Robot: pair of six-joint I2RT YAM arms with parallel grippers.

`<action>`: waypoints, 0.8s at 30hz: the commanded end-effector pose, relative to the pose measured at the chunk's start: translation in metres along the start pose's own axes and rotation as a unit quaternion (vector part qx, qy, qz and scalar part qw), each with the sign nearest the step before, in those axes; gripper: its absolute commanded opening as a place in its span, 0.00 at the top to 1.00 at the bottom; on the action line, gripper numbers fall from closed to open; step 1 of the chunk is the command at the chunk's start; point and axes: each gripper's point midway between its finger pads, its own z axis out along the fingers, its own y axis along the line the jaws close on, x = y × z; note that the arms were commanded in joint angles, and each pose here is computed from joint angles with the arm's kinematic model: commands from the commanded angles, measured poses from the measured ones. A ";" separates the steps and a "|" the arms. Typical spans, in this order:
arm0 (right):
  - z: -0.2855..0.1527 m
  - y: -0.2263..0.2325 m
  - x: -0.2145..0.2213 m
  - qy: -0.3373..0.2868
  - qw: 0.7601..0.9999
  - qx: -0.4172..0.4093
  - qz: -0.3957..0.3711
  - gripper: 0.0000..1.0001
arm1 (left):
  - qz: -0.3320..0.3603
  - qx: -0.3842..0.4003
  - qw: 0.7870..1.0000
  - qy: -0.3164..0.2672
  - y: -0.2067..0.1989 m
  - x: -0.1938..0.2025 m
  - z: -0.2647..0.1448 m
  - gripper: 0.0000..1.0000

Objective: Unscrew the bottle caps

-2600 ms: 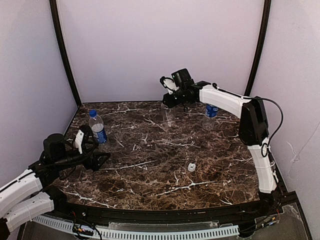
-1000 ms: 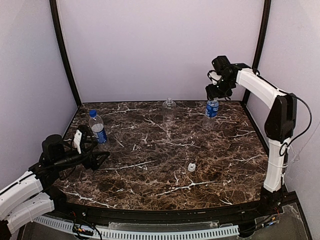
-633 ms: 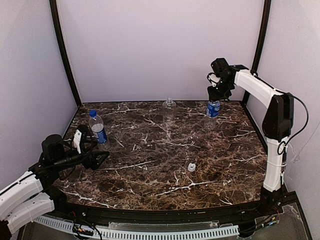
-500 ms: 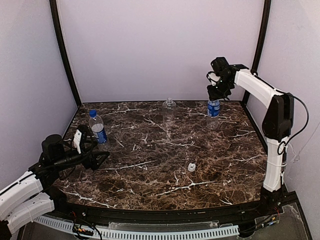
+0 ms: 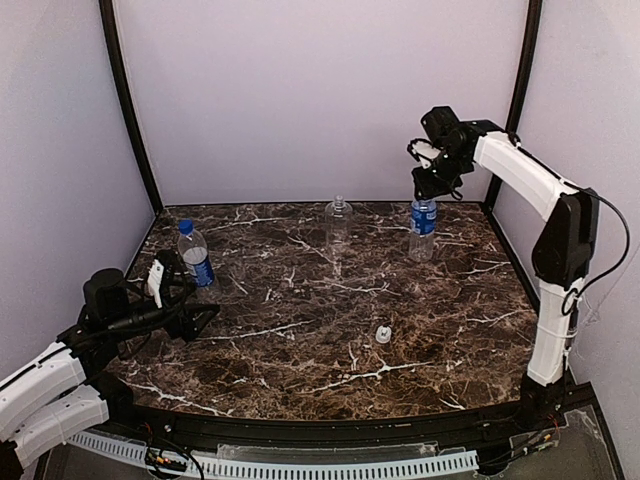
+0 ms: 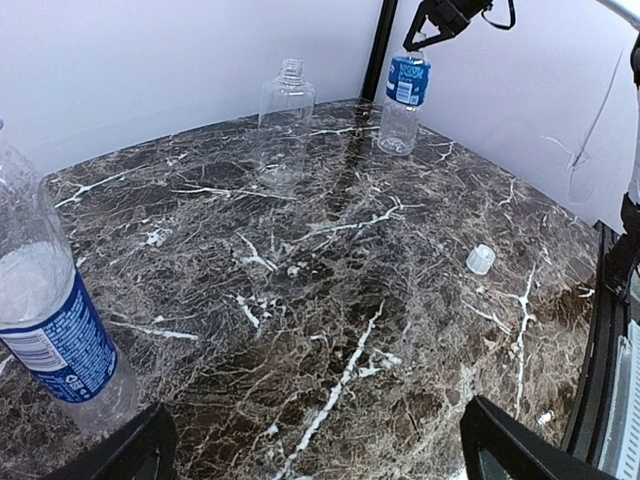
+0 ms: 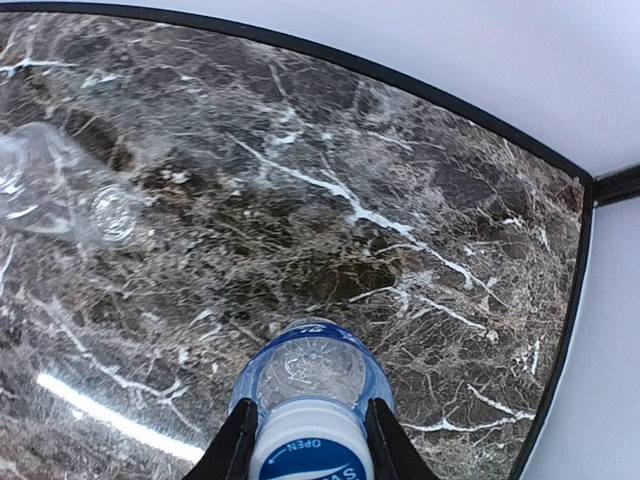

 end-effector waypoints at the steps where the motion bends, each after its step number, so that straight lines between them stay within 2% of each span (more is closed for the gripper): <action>1: -0.089 0.074 -0.005 -0.053 0.990 -0.080 -0.098 1.00 | 0.054 0.024 0.998 -0.012 -0.010 -0.020 -0.004 0.00; 3: -0.121 0.113 0.002 -0.068 0.978 -0.142 -0.135 1.00 | 0.068 0.032 0.997 -0.013 -0.014 -0.028 -0.005 0.00; 5: -0.155 0.161 0.014 -0.081 0.954 -0.228 -0.179 1.00 | 0.078 0.047 0.996 -0.014 -0.020 -0.037 -0.007 0.00; 8: -0.208 0.240 0.036 -0.118 0.890 -0.359 -0.255 1.00 | 0.088 0.083 0.993 -0.013 -0.035 -0.046 -0.008 0.00; 10: -0.231 0.281 0.040 -0.149 0.848 -0.427 -0.277 1.00 | 0.094 0.112 0.989 0.000 -0.046 -0.047 -0.008 0.00; 13: -0.234 0.325 0.033 -0.186 0.815 -0.471 -0.281 1.00 | 0.123 0.171 0.977 0.014 -0.073 -0.049 -0.010 0.00; 18: -0.236 0.381 0.026 -0.229 0.765 -0.531 -0.285 1.00 | 0.131 0.199 0.971 0.027 -0.085 -0.057 -0.009 0.00; 24: -0.240 0.417 0.026 -0.250 0.729 -0.574 -0.277 1.00 | 0.128 0.198 0.971 0.033 -0.086 -0.059 -0.005 0.00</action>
